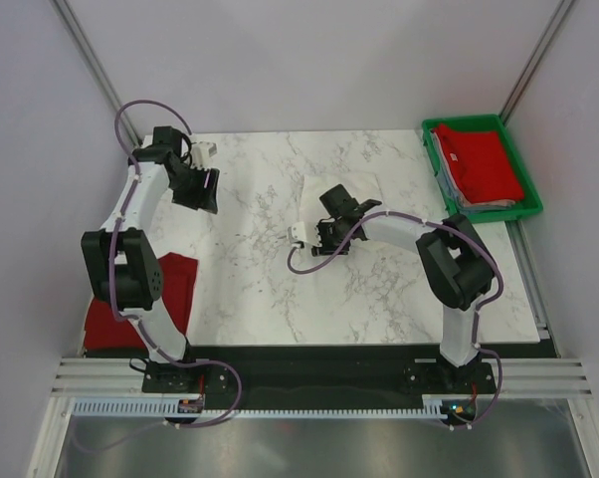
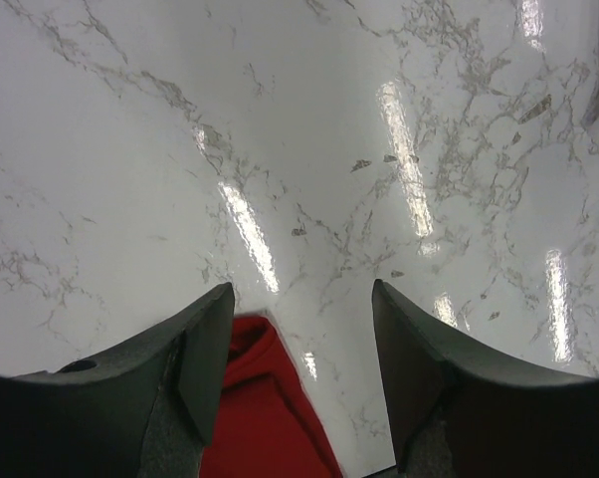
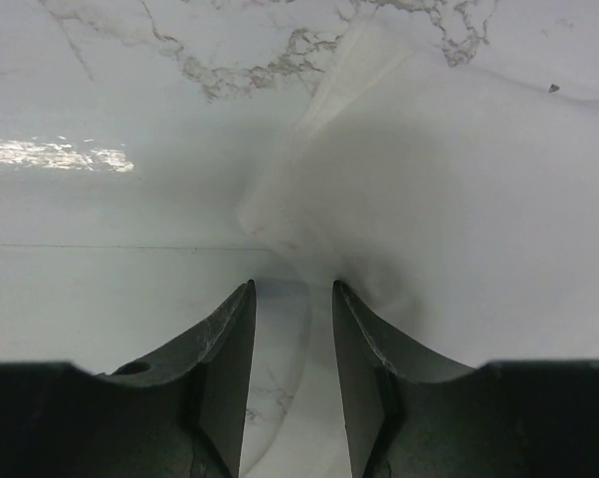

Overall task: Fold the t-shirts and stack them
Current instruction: Flatten the tshirt out

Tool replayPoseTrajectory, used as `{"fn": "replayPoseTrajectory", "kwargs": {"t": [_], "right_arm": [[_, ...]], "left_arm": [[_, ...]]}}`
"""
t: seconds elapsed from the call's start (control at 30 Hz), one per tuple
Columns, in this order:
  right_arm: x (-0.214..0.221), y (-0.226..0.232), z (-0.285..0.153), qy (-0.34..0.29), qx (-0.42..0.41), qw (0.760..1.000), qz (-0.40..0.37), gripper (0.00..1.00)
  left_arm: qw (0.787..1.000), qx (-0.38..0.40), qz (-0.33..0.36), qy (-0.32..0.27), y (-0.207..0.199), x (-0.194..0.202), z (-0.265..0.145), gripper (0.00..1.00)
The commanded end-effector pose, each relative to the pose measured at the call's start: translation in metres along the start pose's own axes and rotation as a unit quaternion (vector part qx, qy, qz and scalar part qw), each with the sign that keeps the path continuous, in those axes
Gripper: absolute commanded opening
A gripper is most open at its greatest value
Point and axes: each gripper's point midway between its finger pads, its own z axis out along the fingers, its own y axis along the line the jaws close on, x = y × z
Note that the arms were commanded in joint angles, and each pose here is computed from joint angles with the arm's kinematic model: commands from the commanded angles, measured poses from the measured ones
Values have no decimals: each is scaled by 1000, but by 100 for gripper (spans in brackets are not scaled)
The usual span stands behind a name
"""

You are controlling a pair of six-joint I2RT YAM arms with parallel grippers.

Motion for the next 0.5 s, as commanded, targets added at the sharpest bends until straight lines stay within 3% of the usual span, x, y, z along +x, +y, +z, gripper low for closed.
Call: {"fn": "replayPoseTrajectory", "kwargs": {"t": [0.0, 0.27, 0.3, 0.33, 0.47], "right_arm": [[5, -14, 3, 18, 24, 1000, 3, 45], [14, -23, 23, 35, 36, 998, 26, 38], [14, -22, 24, 34, 33, 998, 29, 35], [13, -22, 24, 33, 32, 998, 32, 22], [5, -28, 4, 25, 50, 998, 41, 1]], "left_arm": [[999, -2, 20, -40, -8, -8, -26, 66], [999, 23, -1, -43, -24, 2, -28, 66], [999, 21, 1, -43, -23, 2, -29, 66], [999, 19, 2, -43, -22, 3, -29, 66], [999, 8, 11, -47, -19, 3, -34, 65]]}}
